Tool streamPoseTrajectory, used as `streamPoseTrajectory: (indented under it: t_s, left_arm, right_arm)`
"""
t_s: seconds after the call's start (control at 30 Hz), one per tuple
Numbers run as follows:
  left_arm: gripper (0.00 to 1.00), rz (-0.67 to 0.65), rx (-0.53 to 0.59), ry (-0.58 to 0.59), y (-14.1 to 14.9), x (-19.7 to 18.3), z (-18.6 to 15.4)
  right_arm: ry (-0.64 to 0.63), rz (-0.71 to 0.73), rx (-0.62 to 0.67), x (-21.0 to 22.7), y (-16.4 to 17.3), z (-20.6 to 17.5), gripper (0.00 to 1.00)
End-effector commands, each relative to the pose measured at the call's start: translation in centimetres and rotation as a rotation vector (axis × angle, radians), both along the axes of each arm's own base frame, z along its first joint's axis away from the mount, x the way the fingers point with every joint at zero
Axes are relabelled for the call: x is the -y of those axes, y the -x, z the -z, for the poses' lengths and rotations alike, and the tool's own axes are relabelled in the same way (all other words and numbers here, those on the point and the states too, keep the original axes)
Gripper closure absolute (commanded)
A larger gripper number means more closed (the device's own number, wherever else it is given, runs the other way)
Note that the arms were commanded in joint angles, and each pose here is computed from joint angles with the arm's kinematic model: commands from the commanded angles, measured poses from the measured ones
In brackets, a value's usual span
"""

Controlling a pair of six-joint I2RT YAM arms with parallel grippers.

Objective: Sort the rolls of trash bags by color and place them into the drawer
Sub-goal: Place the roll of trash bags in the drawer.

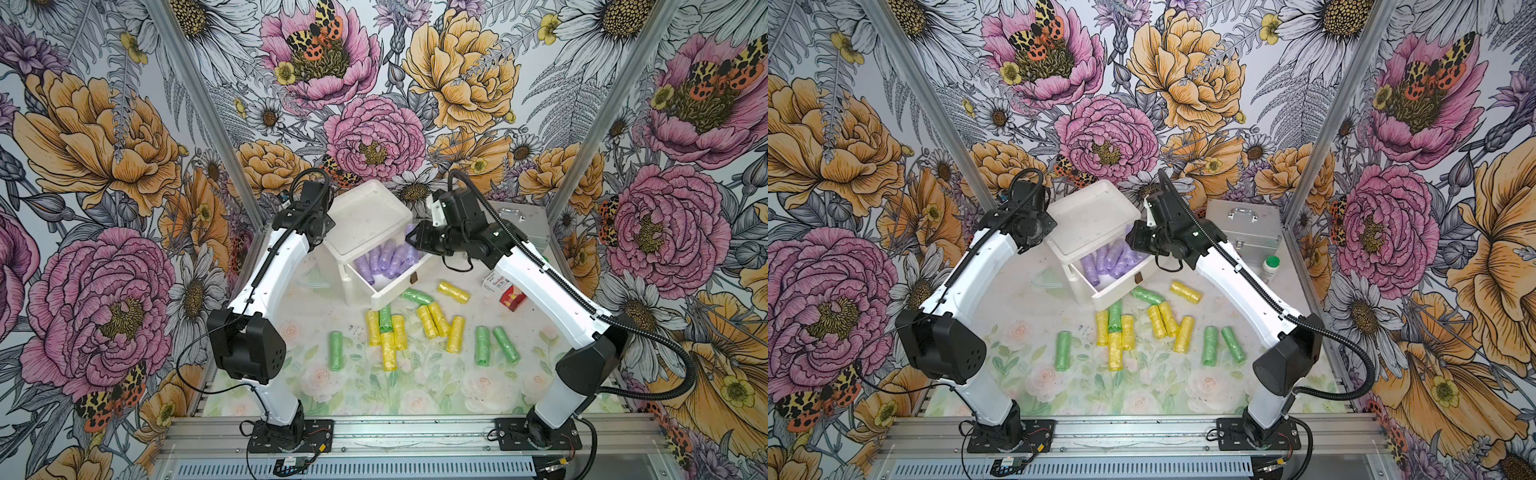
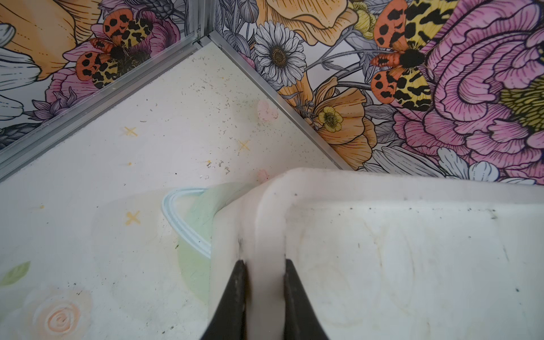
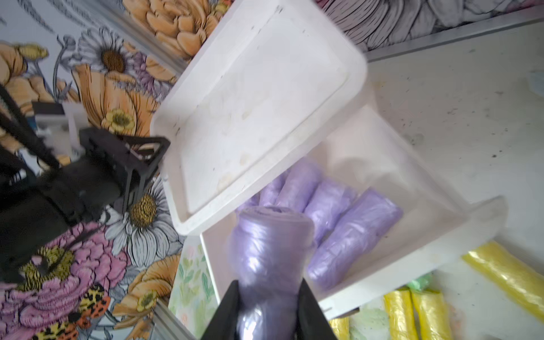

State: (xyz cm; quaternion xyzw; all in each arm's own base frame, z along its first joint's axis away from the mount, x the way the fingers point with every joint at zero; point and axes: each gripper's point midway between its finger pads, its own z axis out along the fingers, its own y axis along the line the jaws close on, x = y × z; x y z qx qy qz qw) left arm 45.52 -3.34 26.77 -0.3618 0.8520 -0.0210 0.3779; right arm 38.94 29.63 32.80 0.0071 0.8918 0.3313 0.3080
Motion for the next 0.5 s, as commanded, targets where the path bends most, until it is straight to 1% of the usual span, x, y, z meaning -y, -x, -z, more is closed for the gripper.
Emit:
streamPoseTrajectory:
  t_s: [0.0,0.2,0.3,0.33,0.37,0.4,0.43,0.47]
  left_arm:
    - [1.0,0.031,-0.145,0.117,2.9,1.9,3.1]
    - [1.0,0.03,-0.155,0.116,2.9,1.7,3.4]
    - [1.0,0.029,-0.159,0.116,3.0,1.6,3.6]
    - [1.0,0.029,-0.16,0.115,3.0,1.5,3.6]
    - [1.0,0.028,-0.159,0.115,3.0,1.4,3.5]
    - [1.0,0.027,-0.161,0.114,3.1,1.3,3.6]
    - [1.0,0.025,-0.159,0.113,3.1,1.2,3.5]
    - [1.0,0.024,-0.16,0.112,3.1,1.1,3.5]
  right_arm:
    - [-0.063,0.014,-0.032,-1.1,-1.6,-0.3,0.69]
    - [-0.06,0.036,-0.095,-2.3,-4.3,2.7,0.69]
    - [-0.055,0.042,-0.129,-2.7,-4.9,4.2,0.69]
    - [-0.051,0.043,-0.137,-2.7,-5.0,4.6,0.67]
    - [-0.044,0.046,-0.14,-2.7,-5.1,4.9,0.61]
    - [-0.037,0.052,-0.14,-2.5,-5.1,5.1,0.5]
    - [-0.031,0.057,-0.133,-2.4,-5.1,5.0,0.44]
    - [-0.026,0.063,-0.122,-2.1,-5.1,4.8,0.41]
